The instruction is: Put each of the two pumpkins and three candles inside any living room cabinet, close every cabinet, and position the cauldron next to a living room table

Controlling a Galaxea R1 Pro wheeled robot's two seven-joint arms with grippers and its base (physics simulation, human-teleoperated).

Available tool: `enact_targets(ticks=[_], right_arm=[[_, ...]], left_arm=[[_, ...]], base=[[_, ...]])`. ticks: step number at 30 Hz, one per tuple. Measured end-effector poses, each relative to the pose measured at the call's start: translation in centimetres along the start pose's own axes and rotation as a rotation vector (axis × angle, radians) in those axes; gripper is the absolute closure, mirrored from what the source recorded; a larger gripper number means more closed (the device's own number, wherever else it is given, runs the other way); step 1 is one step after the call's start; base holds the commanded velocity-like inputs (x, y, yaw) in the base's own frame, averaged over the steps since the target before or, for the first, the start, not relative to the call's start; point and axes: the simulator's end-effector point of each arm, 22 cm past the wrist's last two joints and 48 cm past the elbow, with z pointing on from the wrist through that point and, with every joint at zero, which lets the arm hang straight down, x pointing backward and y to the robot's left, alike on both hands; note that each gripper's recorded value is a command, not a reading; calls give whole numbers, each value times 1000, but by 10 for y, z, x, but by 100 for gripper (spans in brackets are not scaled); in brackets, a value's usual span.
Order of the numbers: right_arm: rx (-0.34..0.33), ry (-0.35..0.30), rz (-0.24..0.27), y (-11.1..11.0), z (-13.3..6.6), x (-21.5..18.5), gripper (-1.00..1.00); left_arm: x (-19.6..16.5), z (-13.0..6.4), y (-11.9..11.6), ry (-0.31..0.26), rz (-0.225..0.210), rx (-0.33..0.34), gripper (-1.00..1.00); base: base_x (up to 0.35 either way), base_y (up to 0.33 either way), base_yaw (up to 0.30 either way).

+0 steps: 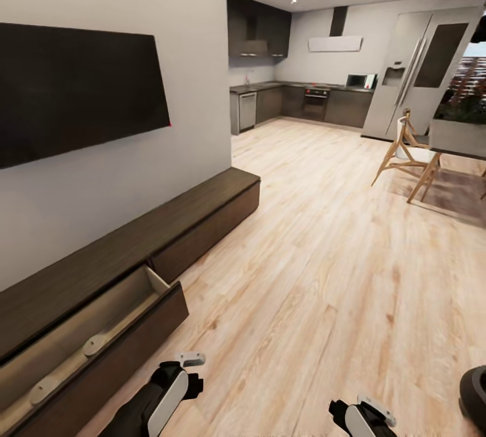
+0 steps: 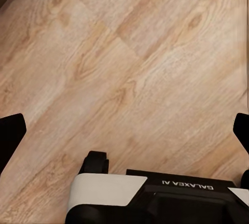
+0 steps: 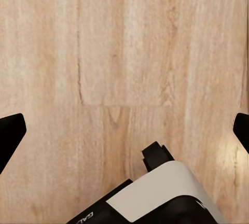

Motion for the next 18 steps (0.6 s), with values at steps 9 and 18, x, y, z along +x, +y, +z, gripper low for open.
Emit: enact_targets(ticks=[9, 18], right_arm=[[15, 9, -3, -11, 6, 3, -100], [12, 9, 5, -15, 12, 8, -100]], left_arm=[[3, 3, 0, 8, 0, -2, -100], [6, 6, 1, 18, 1, -5, -100]], base=[[0, 0, -231], [0, 0, -231]])
